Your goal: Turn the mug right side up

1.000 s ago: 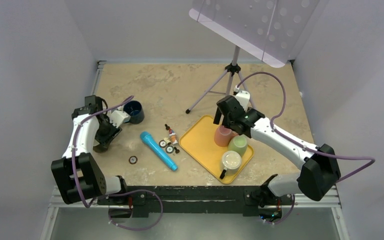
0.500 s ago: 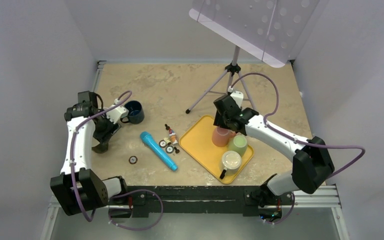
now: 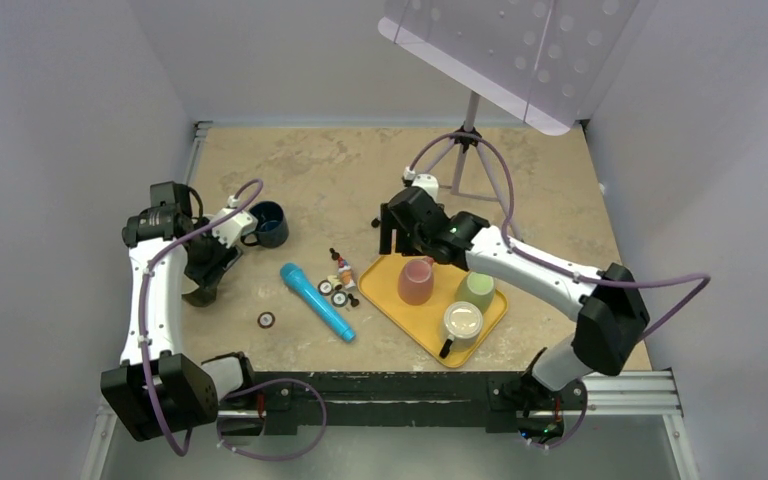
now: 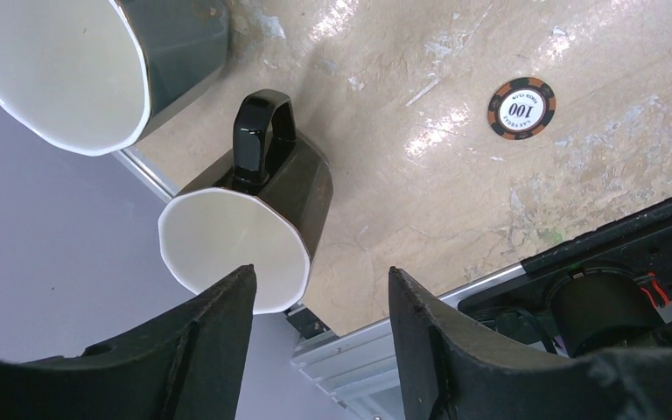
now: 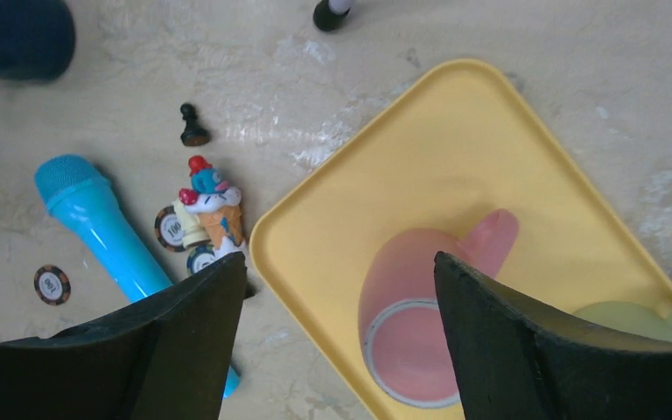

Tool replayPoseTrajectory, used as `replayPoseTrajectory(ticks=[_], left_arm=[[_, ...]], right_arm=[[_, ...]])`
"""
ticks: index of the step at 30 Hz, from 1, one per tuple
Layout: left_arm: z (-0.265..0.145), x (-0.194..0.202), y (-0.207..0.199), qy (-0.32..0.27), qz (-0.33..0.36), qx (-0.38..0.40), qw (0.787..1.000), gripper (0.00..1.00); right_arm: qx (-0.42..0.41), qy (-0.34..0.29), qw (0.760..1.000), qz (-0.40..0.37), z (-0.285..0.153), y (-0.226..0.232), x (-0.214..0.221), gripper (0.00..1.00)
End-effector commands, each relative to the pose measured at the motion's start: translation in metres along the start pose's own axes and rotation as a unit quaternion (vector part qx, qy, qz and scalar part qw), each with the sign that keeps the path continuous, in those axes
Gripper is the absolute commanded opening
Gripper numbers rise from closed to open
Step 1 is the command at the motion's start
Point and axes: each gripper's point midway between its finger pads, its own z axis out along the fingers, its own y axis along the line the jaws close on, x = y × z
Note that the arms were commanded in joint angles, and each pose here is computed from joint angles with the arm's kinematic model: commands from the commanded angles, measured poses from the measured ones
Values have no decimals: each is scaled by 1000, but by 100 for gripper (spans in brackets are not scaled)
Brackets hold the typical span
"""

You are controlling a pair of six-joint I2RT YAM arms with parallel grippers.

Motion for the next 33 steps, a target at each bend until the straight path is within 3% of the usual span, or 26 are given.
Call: replayPoseTrajectory(ticks=[1, 5, 9, 15, 28, 31, 33], left_arm=[[-12, -10, 1, -30, 5, -4, 1000, 61], [-12, -11, -1, -33, 2, 0, 999, 61], [-13, -12, -6, -38, 5, 9, 999, 61], [-13, -10, -12, -40, 12, 11, 999, 61], [-17, 0, -20, -30, 23, 8, 999, 61], [-21, 2, -25, -34, 24, 8, 999, 62], [-25, 0, -31, -46, 26, 14, 999, 62]], right_arm=[[46, -86, 995, 36, -37, -27, -53, 85], [56, -39, 996, 49, -11, -47, -39, 92], [80, 42, 995, 42, 24, -64, -7, 86], [99, 79, 991, 31, 45, -73, 16, 80], [77, 131, 988, 3, 61, -66, 41, 55], [72, 140, 988, -8, 62, -63, 45, 43], [68, 143, 987, -14, 62, -61, 46, 29]])
